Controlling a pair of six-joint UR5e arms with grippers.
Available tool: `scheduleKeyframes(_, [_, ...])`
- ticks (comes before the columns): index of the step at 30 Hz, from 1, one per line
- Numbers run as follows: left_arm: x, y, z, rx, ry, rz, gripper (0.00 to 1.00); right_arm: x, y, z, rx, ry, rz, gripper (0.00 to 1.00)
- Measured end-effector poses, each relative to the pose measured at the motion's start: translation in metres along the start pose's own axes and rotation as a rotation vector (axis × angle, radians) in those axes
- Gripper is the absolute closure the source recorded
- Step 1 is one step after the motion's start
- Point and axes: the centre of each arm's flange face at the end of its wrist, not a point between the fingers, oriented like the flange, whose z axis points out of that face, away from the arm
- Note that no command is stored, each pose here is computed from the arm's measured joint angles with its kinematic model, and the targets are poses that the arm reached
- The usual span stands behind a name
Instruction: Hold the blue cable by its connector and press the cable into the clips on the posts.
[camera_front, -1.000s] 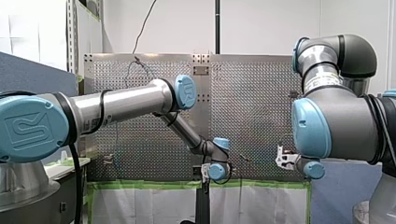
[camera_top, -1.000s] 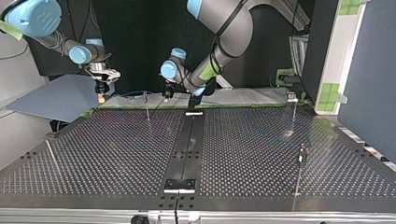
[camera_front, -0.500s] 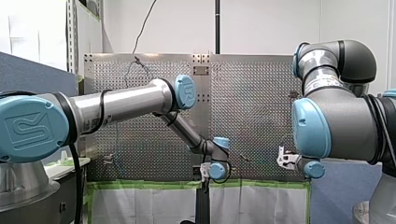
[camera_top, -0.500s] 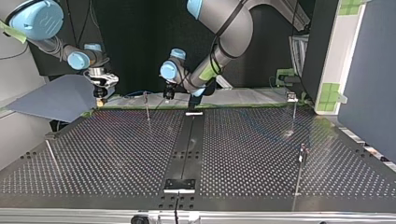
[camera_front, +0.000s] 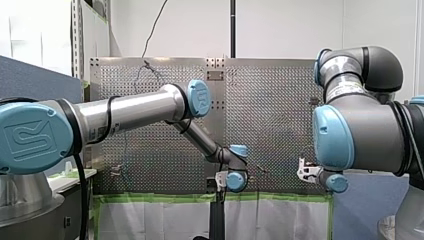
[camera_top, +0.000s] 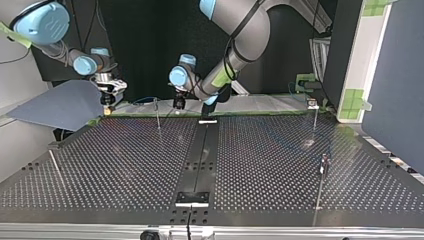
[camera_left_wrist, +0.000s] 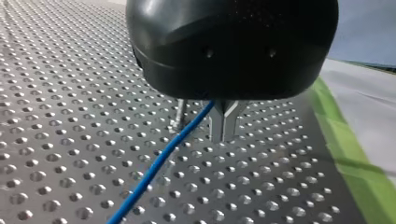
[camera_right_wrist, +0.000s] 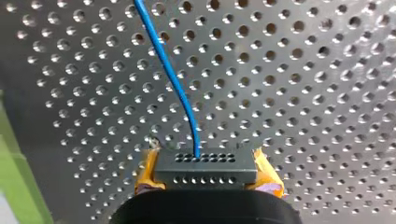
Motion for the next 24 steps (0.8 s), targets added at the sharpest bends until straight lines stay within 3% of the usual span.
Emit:
scheduleKeyframes(5, [-0.003,-0.007,0.002,0.020,-0.030,-0.005,1.00,-0.006,0.006,0.000,-0.012,-0.005,0.000,0.98])
scheduleKeyframes(13, [-0.003,-0.008,0.001,0.009,-0.041,-0.005,1.00,-0.001,0.020,0.005,-0.026,0.009,-0.005,0.98])
scheduleKeyframes(24, [0.000,-0.004,-0.001,-0.005,-0.036,0.008,1.00,0.005,0.024,0.010,0.002,0.043,-0.017,0.98])
